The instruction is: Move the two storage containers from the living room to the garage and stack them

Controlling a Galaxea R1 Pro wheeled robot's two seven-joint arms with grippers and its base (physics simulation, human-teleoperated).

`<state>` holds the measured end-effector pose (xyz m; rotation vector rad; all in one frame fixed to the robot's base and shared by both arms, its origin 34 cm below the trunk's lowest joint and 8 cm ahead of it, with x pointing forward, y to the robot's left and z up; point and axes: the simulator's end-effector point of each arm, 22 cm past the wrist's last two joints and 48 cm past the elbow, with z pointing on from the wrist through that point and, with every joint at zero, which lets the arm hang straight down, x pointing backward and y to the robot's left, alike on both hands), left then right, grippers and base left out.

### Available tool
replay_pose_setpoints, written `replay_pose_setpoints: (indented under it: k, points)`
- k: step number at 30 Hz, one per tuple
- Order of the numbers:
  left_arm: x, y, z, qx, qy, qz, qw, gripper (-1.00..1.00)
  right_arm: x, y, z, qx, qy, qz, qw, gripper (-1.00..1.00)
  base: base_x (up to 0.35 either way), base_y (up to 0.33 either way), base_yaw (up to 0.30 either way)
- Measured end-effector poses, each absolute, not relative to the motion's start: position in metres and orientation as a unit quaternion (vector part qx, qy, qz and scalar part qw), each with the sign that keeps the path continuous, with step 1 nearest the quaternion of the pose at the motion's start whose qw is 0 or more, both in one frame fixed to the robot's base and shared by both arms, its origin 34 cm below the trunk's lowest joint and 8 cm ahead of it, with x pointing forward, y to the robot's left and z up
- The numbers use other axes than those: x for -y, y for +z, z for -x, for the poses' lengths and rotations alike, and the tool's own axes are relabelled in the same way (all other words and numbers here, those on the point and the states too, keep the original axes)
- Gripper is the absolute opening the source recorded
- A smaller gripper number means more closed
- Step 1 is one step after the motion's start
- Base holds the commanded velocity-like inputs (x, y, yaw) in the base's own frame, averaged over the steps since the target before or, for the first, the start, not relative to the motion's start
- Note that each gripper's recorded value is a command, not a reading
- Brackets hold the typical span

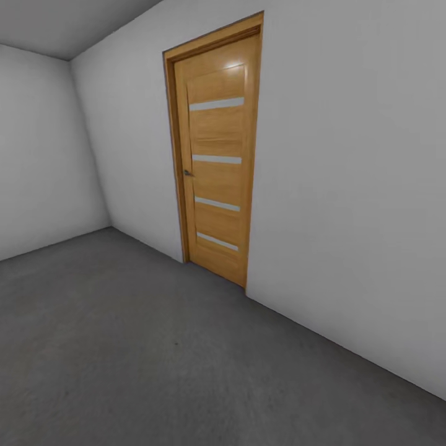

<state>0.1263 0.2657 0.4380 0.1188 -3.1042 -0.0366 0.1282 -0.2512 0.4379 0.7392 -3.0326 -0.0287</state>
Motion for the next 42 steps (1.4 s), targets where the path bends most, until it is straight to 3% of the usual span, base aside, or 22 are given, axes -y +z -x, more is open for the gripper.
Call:
replay_pose_setpoints:
  k: [42]
  points:
    - [-0.2638,0.4380,-0.1264,0.999,-0.011,-0.042,0.017,1.00,0.2480,0.4378,-0.1292,0.971,-0.011,-0.239,0.007,1.00,0.324,0.043,0.000]
